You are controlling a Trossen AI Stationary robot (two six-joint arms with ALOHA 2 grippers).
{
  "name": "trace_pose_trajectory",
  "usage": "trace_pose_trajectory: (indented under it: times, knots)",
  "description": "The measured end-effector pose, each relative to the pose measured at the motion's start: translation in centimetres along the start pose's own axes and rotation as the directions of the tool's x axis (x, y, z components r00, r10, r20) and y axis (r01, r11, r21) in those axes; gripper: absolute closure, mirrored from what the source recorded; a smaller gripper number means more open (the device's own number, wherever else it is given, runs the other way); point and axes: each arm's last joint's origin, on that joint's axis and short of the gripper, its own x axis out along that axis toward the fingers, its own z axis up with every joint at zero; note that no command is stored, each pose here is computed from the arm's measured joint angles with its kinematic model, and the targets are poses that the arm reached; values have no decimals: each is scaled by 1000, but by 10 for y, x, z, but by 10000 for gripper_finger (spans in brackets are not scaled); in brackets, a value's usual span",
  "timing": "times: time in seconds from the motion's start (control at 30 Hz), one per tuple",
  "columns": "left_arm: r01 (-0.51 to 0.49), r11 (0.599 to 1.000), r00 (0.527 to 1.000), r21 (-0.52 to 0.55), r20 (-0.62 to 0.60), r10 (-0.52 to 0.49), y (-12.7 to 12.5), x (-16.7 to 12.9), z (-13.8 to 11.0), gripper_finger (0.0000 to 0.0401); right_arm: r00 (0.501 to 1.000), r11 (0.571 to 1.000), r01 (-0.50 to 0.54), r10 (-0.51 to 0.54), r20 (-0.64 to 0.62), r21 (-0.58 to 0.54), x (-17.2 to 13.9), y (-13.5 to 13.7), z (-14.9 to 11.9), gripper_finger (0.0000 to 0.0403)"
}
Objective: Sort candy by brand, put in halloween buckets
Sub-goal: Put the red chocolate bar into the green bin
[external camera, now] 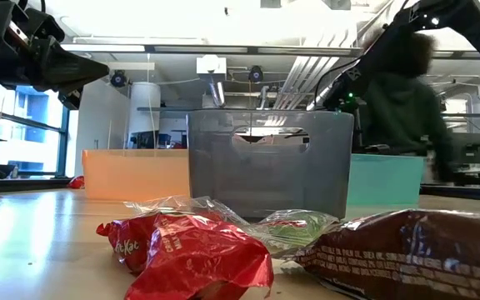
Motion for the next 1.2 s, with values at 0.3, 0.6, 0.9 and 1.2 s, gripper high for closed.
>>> trace_pose_trajectory:
  times: [0.3,0.6,0.9,1.2]
  knots:
    - [0,1000,1000,0,0,0,0,0,0,400,1000,999,7,-7,-7,-34,-1,2,-2,395]
    - [0,1000,1000,0,0,0,0,0,0,400,997,988,-51,59,51,-148,-48,19,-13,400]
    - [0,1000,1000,0,0,0,0,0,0,400,891,819,-440,449,-65,-368,-139,40,-66,403]
    - [1,1000,1000,0,0,-1,0,0,0,400,838,621,-542,347,-422,-567,-196,58,-188,403]
